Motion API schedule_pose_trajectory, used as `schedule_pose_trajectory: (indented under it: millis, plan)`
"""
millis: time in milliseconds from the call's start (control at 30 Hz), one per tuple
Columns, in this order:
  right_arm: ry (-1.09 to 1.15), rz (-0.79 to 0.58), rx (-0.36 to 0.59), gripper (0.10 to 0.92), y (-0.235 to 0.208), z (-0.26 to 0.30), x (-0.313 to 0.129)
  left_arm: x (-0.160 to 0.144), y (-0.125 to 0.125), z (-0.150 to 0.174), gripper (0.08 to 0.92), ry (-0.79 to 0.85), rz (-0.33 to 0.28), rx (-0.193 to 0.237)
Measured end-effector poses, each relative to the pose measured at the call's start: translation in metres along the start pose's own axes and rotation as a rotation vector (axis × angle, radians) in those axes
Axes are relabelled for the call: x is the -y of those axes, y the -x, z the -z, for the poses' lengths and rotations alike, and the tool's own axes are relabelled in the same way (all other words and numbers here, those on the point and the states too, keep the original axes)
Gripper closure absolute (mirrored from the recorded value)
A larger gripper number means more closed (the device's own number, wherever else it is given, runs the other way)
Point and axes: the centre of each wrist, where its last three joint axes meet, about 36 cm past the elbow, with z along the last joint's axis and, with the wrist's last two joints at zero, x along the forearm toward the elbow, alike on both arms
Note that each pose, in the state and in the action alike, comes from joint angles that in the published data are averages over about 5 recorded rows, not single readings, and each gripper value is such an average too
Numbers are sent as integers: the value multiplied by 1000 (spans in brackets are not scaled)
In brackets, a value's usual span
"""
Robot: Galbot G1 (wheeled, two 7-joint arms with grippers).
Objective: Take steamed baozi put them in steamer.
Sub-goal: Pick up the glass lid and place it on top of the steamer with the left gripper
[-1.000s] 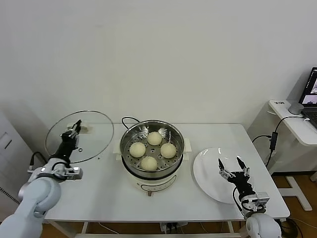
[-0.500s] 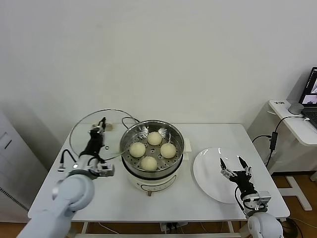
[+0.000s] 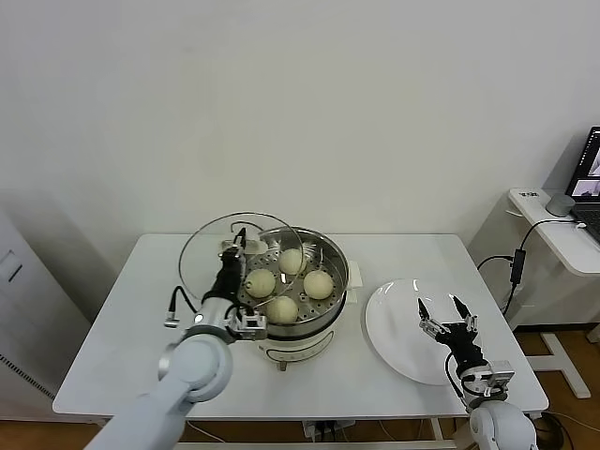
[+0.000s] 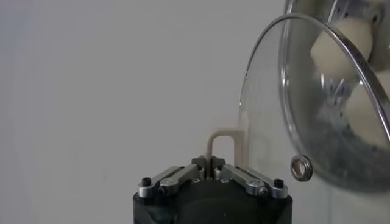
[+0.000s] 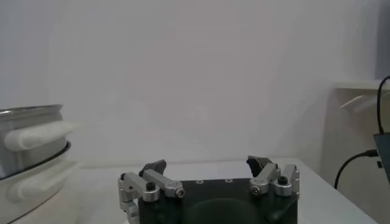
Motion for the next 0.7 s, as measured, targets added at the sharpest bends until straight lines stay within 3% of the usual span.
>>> schedule_pose_trajectory:
  millis: [700]
  plan:
    - [5,-8,-14,200,1,-7,2,24,15,58,894,7,-28,32]
